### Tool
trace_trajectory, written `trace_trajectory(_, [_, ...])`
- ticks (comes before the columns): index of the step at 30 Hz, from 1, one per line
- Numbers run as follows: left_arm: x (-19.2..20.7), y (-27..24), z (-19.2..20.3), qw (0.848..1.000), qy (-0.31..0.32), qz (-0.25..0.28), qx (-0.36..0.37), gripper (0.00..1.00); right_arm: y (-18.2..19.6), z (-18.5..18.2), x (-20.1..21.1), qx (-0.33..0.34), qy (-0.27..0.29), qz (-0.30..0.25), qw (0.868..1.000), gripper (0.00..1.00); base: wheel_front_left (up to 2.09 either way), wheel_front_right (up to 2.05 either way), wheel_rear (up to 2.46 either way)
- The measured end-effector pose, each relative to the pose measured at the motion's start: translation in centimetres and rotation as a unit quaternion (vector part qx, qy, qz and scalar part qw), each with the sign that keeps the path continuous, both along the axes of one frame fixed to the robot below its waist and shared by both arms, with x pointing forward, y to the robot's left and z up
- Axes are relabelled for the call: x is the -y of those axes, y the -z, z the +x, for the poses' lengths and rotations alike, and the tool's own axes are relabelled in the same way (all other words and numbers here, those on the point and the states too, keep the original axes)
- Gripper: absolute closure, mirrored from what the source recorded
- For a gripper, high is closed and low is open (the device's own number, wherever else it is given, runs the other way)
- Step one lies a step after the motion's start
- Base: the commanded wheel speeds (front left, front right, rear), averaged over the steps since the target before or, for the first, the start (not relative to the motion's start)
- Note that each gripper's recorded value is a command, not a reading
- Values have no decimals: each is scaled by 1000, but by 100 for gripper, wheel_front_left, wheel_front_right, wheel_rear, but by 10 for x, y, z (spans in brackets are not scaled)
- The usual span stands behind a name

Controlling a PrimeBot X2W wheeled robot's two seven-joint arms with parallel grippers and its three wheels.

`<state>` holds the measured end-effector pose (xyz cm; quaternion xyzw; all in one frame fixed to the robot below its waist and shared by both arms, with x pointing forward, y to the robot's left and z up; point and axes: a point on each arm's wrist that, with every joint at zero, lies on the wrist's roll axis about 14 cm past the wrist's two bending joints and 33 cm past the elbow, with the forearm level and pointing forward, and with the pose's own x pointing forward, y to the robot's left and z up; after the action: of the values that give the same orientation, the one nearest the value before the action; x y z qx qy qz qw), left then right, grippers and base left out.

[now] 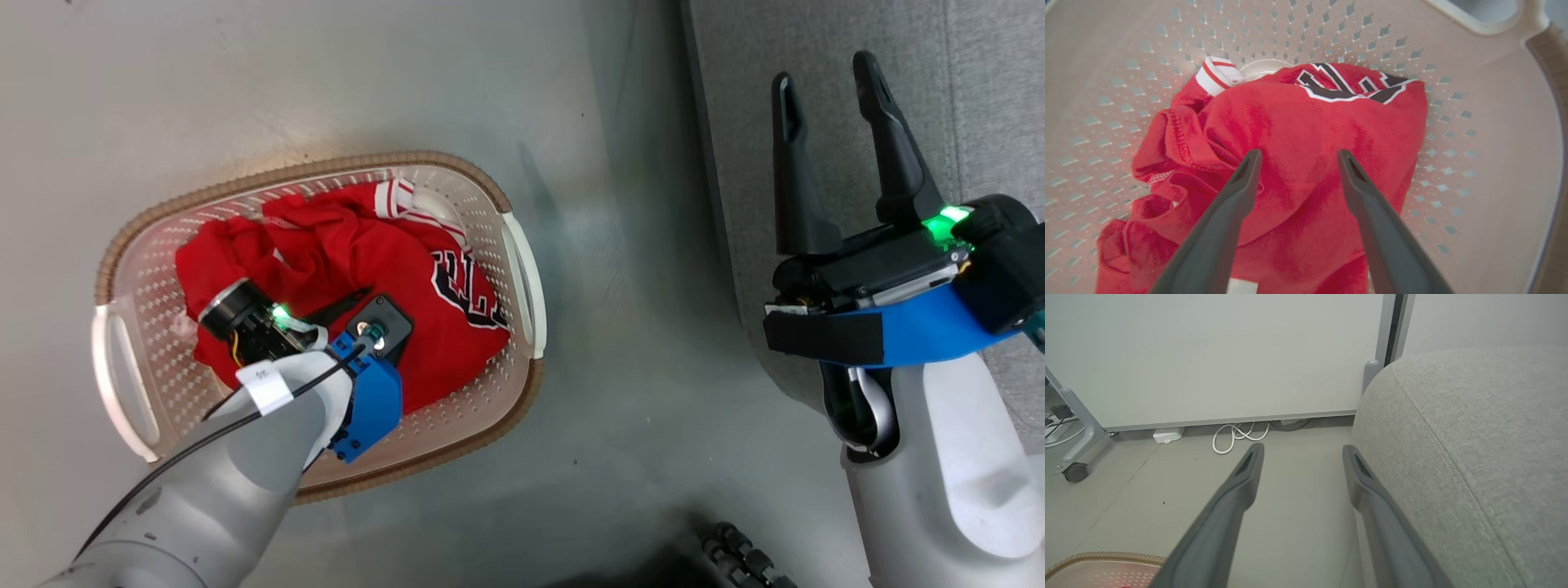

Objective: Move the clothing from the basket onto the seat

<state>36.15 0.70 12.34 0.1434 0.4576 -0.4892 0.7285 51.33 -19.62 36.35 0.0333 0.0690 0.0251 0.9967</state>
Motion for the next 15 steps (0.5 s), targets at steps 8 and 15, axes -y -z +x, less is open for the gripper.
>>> trace_trajectory(8, [-17, 38, -13, 996, 37, 64, -49, 0, 23, 5, 4, -14, 0, -10, 1000, 0, 0, 0, 0])
trace_trajectory(15, [-19, 64, -15, 993, 60, 81, -62, 0, 41, 8, 2, -22, -6, -16, 1000, 0, 0, 0, 0])
